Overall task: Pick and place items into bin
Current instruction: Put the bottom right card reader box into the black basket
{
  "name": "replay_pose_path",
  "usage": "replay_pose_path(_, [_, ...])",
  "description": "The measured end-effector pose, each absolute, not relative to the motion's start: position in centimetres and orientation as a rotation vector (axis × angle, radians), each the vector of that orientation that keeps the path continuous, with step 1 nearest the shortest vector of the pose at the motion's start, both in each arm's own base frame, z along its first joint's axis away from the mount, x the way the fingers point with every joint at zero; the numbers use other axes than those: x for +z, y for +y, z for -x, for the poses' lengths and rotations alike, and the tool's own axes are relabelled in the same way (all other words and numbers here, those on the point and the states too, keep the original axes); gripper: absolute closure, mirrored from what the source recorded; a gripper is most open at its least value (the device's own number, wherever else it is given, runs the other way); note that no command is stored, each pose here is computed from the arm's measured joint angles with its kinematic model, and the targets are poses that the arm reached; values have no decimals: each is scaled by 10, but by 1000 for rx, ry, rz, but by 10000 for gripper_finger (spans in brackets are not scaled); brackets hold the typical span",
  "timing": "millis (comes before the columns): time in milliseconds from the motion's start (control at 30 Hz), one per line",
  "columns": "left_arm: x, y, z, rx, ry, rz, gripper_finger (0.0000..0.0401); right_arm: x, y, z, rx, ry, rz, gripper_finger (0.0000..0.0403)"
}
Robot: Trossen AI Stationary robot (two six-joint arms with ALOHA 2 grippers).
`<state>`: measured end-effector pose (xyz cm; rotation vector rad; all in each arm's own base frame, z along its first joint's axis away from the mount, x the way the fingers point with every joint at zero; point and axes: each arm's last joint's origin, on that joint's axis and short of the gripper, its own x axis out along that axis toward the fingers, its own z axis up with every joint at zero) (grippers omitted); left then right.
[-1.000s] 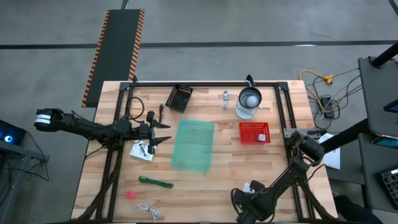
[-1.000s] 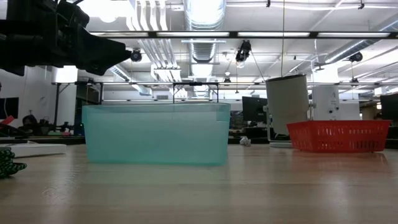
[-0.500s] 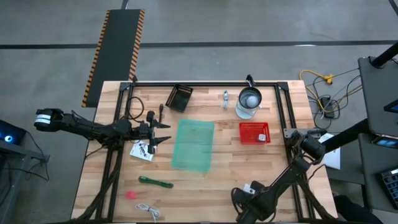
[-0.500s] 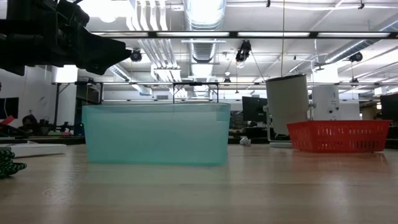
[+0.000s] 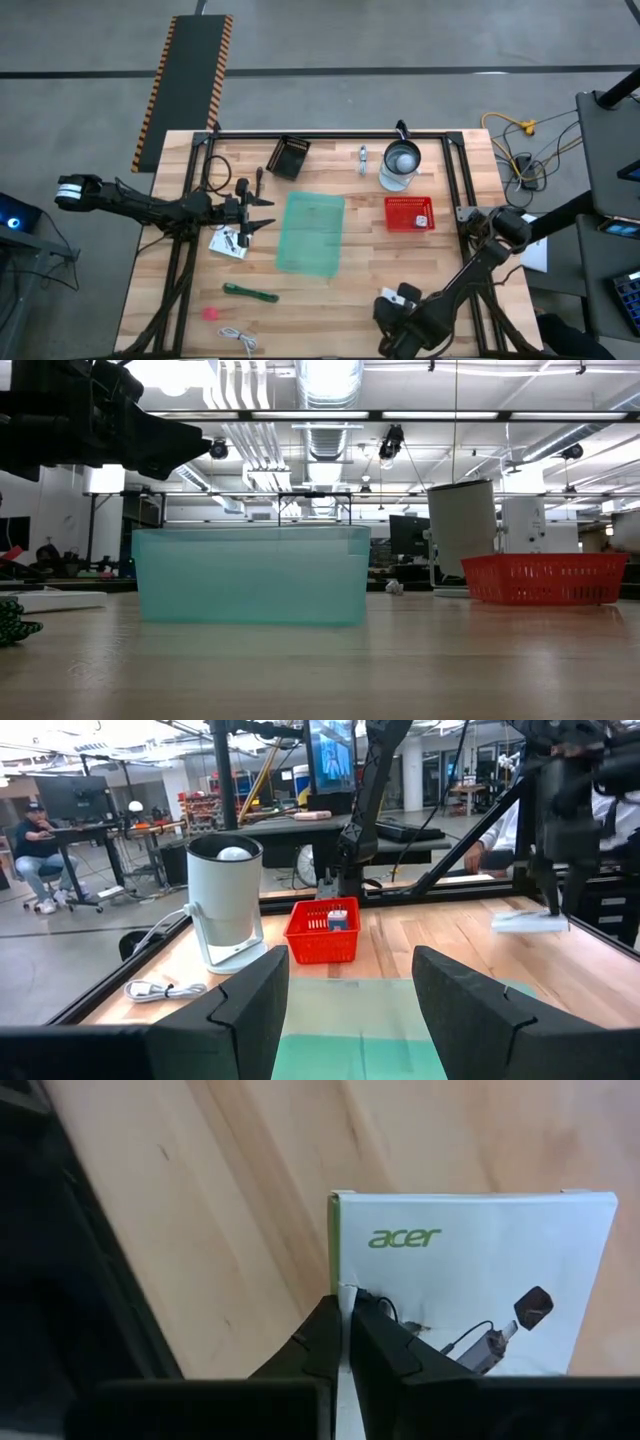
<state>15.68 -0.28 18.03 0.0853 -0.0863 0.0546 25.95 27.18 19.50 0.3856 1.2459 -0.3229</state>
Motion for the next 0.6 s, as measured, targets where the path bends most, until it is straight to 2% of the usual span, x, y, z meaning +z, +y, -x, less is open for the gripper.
replay_pose_path(333, [180, -3, -157, 55, -83, -86, 202, 233, 268, -262, -235, 937, -258, 394])
replay_pose_path(600, [180, -3, -157, 55, -84, -86, 202, 232, 266, -271, -158, 865, -201, 394])
